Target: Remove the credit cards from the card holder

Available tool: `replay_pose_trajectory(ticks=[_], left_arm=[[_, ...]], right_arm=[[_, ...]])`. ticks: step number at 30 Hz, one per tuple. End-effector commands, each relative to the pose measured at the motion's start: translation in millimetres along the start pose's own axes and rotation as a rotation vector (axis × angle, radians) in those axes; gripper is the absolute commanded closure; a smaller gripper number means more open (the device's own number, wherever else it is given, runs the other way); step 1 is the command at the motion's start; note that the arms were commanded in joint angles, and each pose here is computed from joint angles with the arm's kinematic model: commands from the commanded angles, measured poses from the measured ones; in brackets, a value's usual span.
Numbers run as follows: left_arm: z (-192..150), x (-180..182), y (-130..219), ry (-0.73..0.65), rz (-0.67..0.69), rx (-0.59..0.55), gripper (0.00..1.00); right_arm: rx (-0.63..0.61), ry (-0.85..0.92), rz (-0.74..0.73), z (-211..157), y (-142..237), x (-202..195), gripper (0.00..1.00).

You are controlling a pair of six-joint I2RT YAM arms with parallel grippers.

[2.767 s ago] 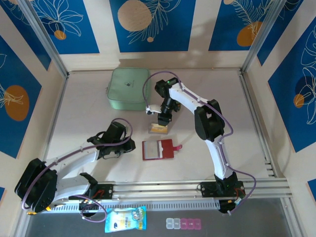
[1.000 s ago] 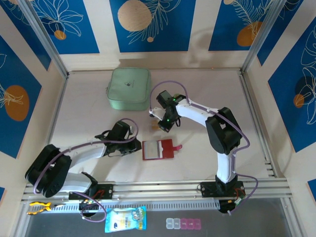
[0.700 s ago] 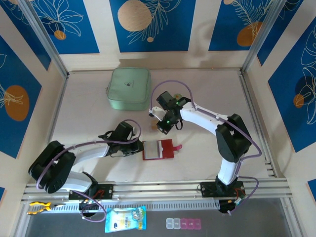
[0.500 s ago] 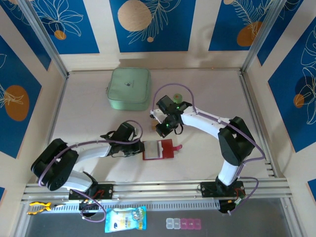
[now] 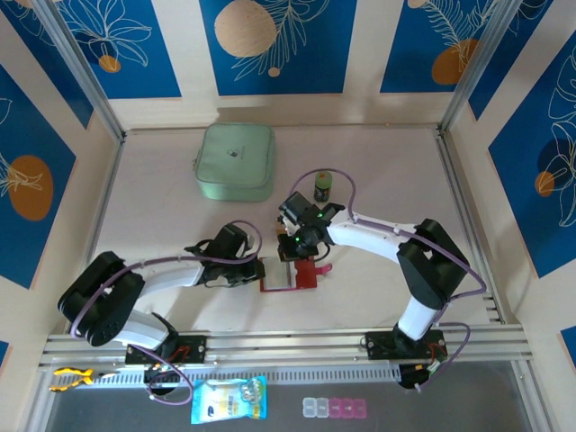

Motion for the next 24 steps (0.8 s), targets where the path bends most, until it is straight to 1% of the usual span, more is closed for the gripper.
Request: replay_pose_trajectory(ticks=[1, 4, 6, 9, 14, 18, 21, 24], left_arm=[[-2, 1, -3, 0.003, 0.014, 0.01, 0.91], [-3, 4, -4, 0.006, 0.029, 0.012, 0.91], [-3, 6, -4, 0.007, 0.035, 0.011, 0.91], [-3, 7, -5, 0.009, 0.04, 0.012, 0.91], [-3, 10, -5, 0.008, 0.054, 0.012, 0.91], [-4, 12, -4, 0.007, 0.063, 0.015, 0.92], [-5, 13, -4, 0.007, 0.067, 0.016, 0.92], [-6, 14, -3, 0.007, 0.072, 0.014, 0.92]], right_arm=[[0.022, -0.072, 0.053, -6, 2, 15, 0.91], [0.048, -0.124, 0.072, -11, -5, 20, 0.78], [0.076, -0.164, 0.073, -16, -11, 21, 0.74], [0.105, -0.186, 0.05, -21, -20, 20, 0.71], [0.122, -0.193, 0.038, -24, -31, 22, 0.69], [0.136, -0.201, 0.015, -27, -38, 16, 0.66], [0.14, -0.203, -0.008, -29, -42, 11, 0.63], [0.142, -0.205, -0.038, -31, -43, 5, 0.62]])
Point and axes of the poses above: each hand's point on the last joint's axis, 136 mm out from that joint toward the fingers, its own y axis back along the fingers, its own x axis along the line the jaws close on, z = x × y, the point moved 1 cm from there along y, back along the fingers, and after that the axes turned 5 degrees about y, right-handed, at the moved point
